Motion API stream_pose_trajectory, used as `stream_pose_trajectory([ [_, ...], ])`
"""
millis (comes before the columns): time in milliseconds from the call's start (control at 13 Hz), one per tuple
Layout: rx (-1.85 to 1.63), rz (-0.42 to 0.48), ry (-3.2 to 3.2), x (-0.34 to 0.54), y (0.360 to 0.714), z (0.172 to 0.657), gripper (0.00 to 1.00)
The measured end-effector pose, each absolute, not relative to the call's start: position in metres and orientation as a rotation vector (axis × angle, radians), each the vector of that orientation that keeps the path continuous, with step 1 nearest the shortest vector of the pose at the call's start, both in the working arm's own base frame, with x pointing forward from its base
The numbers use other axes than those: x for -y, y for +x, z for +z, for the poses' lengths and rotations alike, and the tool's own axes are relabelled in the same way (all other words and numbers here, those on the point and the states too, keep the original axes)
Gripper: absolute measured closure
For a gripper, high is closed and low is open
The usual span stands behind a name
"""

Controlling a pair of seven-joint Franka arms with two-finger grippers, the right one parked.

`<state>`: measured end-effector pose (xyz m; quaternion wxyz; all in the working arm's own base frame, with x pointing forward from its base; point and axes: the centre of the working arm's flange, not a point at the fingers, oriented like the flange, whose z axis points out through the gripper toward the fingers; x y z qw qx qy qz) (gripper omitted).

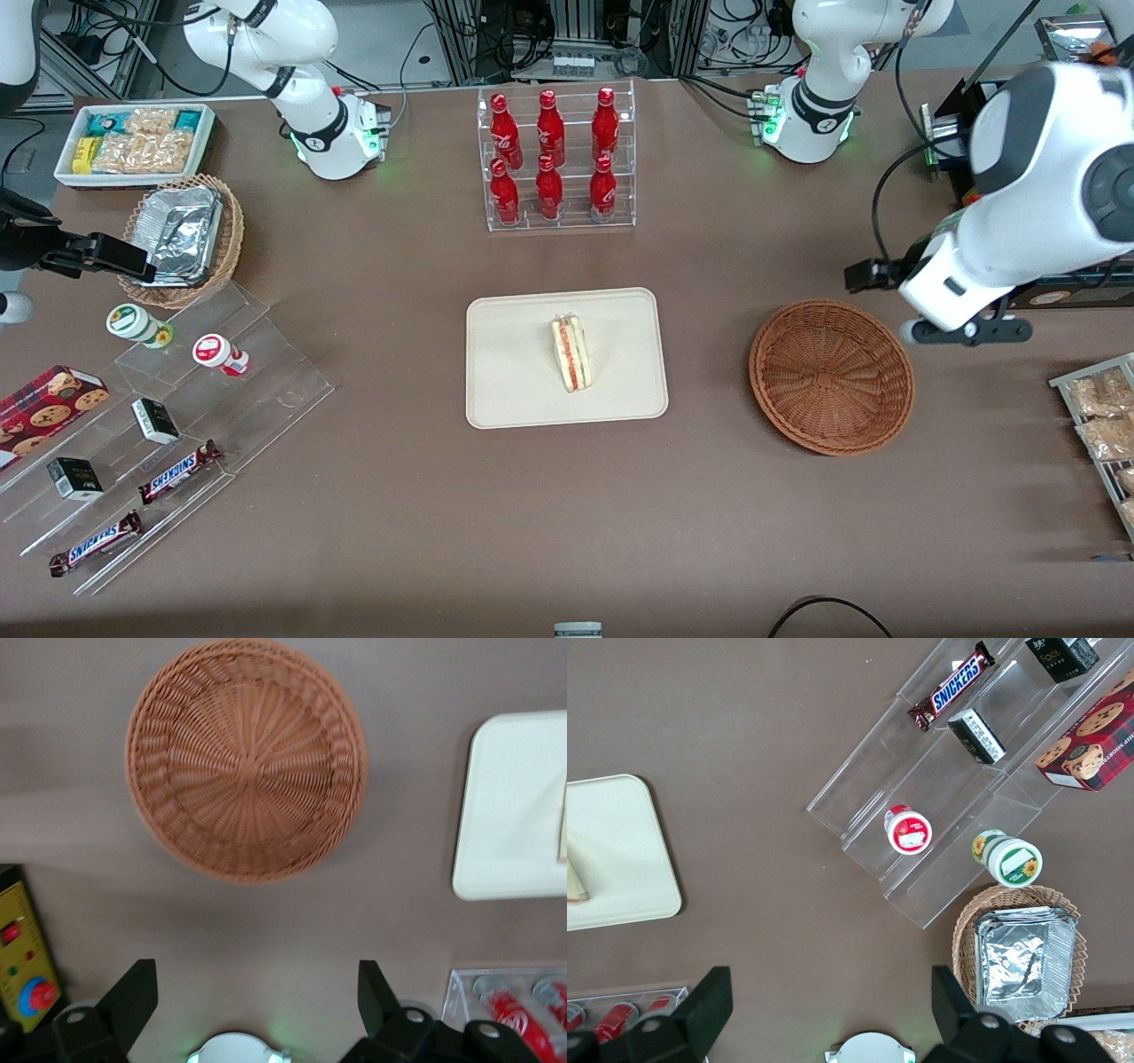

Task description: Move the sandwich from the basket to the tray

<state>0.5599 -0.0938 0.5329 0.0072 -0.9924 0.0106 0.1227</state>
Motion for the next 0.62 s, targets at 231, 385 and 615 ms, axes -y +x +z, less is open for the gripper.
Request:
stream_pose_trajectory([
  [231,-0.054,0.39,-3.089,0.093,0.537,0.557,0.0],
  [385,-0.031,0.383,-3.085,0.085,0.528,0.569,0.0],
  [615,0.018,0.369,-3.089,0.064,0.518,0.587,0.0],
])
